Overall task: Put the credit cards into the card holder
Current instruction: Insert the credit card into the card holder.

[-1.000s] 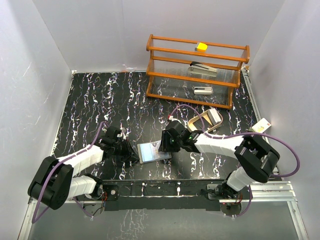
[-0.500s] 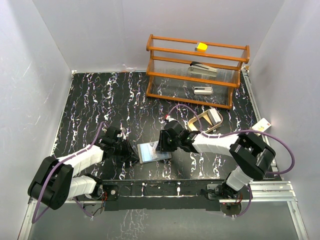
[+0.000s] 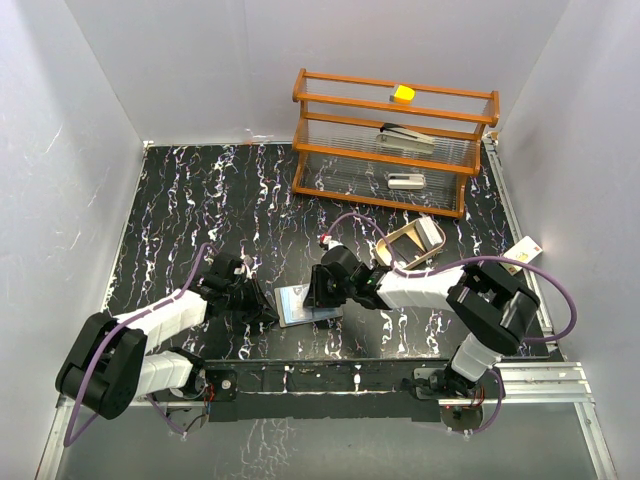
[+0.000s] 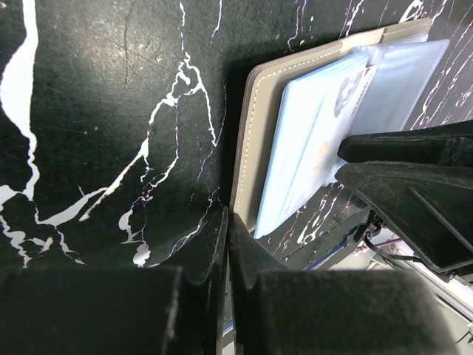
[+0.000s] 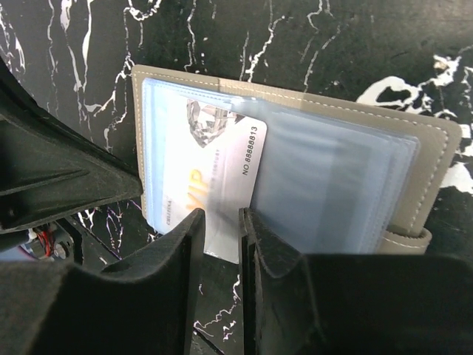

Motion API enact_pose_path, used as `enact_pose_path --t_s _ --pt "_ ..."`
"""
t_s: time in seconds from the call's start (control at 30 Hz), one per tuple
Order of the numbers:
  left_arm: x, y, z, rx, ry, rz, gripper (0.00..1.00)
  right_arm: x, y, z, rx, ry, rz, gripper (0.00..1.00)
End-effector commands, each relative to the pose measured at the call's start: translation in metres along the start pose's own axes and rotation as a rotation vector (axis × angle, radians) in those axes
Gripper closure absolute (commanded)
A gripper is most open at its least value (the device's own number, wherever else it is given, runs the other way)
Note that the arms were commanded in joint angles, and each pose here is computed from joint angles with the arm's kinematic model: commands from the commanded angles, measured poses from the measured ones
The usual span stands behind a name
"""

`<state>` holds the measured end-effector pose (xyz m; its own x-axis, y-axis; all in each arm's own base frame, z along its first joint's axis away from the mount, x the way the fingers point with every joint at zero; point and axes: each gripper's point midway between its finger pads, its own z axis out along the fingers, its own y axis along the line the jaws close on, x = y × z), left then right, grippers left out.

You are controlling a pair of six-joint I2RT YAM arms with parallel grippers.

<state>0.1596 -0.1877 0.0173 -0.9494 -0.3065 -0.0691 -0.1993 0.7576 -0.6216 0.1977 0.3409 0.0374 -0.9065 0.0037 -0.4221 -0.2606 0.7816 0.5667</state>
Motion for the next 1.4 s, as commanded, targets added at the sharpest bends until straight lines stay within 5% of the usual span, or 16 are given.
enact_pose_path --t_s 0.0,0.47,0.77,1.07,1.37 --pt "0.004 -0.003 -0.001 0.018 0.018 0.004 1.00 -0.013 0.020 0.001 -0.075 -0.054 -0.053 0.75" --pt "0.002 -0.002 -0.001 0.002 0.019 0.009 1.00 -0.011 0.043 -0.003 -0.185 -0.058 -0.160 0.69" --pt "-0.001 -0.003 -0.004 -0.013 0.008 0.020 1.00 -0.035 0.024 -0.029 -0.011 -0.143 -0.177 0.62" --pt "-0.001 -0.006 -0.003 0.002 0.011 0.014 1.00 -0.028 0.018 0.000 0.022 -0.089 -0.127 0.55" --pt "0.000 -0.005 -0.001 0.001 0.019 0.016 1.00 -0.021 0.044 0.011 -0.088 -0.075 -0.152 0.59"
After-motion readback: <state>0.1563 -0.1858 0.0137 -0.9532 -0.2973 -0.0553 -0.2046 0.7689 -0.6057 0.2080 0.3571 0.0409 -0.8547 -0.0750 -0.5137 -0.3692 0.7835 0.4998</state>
